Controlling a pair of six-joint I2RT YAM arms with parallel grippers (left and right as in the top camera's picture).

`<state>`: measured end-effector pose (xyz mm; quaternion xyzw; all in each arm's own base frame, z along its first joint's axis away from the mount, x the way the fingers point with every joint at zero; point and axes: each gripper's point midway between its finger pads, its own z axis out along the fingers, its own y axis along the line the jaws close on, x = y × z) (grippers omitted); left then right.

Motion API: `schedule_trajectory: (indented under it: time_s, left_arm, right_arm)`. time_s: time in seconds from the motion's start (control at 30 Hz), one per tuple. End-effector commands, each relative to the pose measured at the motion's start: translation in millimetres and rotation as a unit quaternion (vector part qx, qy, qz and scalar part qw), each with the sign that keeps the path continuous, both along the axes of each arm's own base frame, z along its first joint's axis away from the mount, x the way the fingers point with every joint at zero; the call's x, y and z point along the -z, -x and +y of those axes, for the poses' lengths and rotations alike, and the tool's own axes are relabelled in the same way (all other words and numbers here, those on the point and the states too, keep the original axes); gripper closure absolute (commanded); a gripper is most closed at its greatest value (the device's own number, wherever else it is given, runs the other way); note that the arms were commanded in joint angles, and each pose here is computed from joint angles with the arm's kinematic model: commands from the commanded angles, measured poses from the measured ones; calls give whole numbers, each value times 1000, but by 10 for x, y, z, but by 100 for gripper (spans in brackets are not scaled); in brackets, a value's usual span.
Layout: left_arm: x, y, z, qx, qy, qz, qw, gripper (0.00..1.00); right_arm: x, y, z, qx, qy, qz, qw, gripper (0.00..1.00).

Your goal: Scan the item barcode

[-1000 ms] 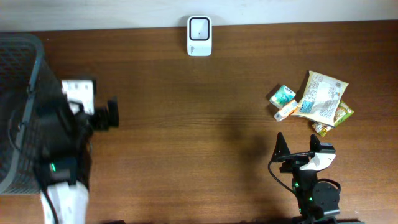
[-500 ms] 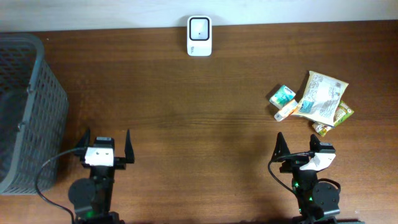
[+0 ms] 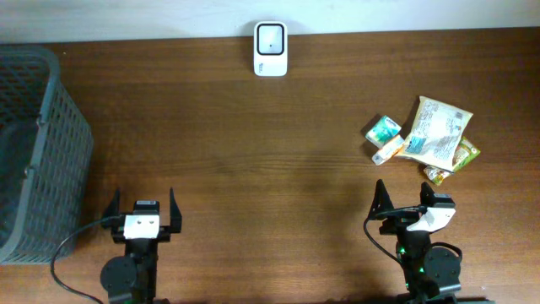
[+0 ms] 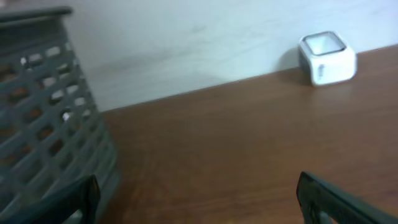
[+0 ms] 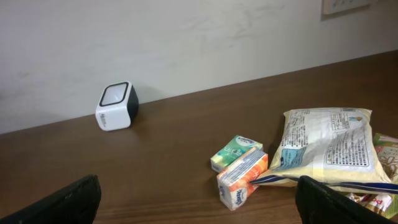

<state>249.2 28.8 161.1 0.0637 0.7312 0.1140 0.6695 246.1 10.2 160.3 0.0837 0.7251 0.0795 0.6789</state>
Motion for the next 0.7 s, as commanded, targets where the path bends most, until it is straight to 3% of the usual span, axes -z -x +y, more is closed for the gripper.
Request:
schedule_trajectory:
  time_s: [0.0,0.3,0.43,0.67]
  left_arm:
    - [46,56,87,-28,-12,2,1000,1]
    - [49,52,7,-19,-16,3,1000,1]
    - [-7,43,-32,-9,-88,-2,996,1]
    - [53,45,-53,-2,-90,9,996,1]
  right_arm:
    - [36,1,3,0,-3,5,1000,1]
    - [37,1,3,0,-3,5,1000,1]
    - [36,1,3,0,-3,5,1000,1]
    - [36,1,3,0,-3,5,1000,1]
